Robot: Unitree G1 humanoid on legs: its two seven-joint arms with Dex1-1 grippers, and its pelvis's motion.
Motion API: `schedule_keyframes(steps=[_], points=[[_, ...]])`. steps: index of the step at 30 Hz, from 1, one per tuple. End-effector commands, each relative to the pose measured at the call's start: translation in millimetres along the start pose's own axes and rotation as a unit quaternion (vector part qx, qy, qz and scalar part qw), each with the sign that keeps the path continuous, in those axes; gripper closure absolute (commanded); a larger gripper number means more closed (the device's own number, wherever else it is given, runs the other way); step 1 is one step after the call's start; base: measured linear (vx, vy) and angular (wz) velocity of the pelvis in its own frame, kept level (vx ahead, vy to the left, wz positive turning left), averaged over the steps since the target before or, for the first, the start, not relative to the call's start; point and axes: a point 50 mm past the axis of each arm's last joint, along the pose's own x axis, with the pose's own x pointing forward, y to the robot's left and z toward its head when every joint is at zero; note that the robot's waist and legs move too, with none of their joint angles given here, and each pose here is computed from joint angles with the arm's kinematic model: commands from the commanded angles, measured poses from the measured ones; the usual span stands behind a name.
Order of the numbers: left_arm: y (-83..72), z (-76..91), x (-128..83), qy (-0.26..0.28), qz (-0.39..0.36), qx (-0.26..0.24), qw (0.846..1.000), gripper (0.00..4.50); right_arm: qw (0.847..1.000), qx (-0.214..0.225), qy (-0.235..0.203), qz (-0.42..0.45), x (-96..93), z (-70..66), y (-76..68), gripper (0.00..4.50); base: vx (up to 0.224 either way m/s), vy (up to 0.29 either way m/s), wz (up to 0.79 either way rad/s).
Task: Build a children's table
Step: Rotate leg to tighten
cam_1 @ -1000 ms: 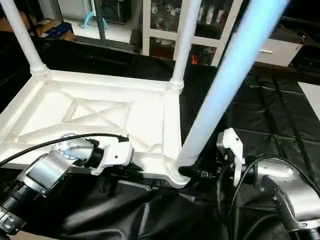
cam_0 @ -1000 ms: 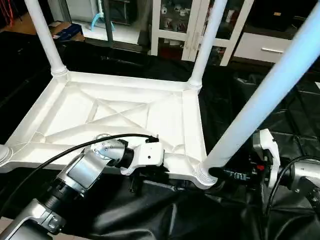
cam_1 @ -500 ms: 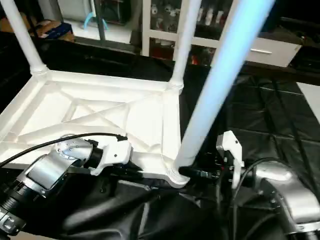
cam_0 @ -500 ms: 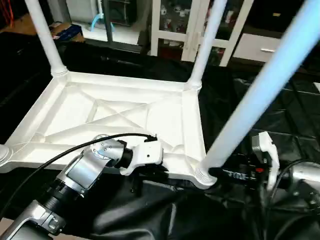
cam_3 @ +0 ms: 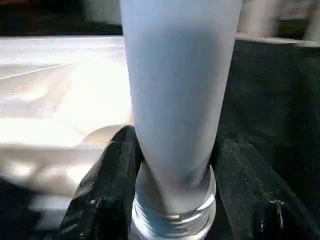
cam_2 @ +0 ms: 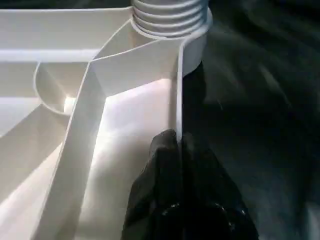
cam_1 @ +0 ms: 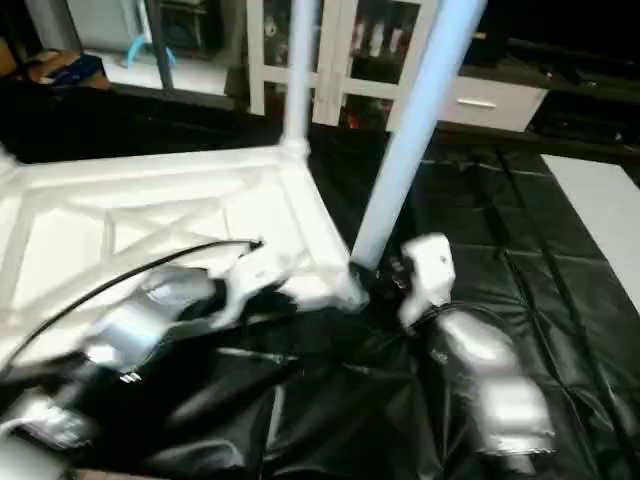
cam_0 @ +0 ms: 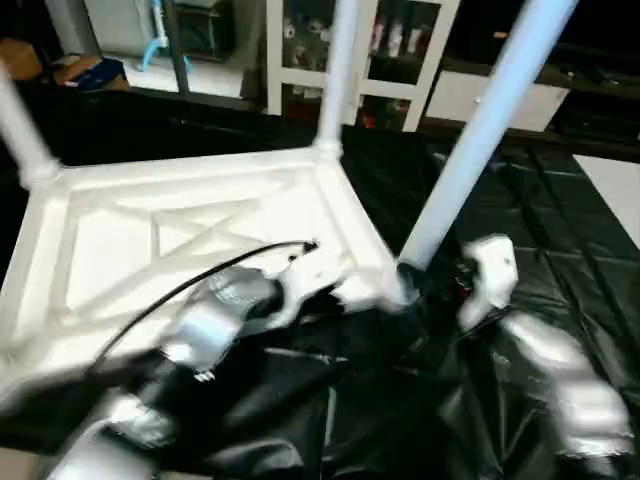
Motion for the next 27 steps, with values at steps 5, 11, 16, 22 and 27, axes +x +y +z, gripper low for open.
schedule_keyframes(steps=[5,11,16,22,27], points=[[8.0,2.6,-1,0.002,0.036,-0.002,0.999,4.50,0.985,0.014,0.047,-0.164,1.0,-28.7,-17.7,2.61,0.000,0.000,0.00],[3.4,-7.9,-4,0.024,0.010,0.026,0.999,4.50,0.997,0.059,-0.025,-0.031,4.5,-7.0,5.7,2.06,0.000,0.000,0.00],[-2.7,-25.7,-15,0.044,-0.048,0.044,0.997,4.50,0.997,0.031,-0.043,0.051,-10.4,8.3,0.4,1.54,0.000,0.000,0.00],[-12.7,-36.5,-33,0.027,-0.148,0.074,0.986,4.50,0.982,0.012,-0.008,0.188,-32.8,16.3,-11.3,1.23,0.010,-0.005,0.01],[-14.3,-38.3,-42,0.017,-0.179,0.070,0.981,4.50,0.962,-0.009,0.020,0.271,-47.8,19.2,-20.6,1.23,0.000,0.000,0.00]])
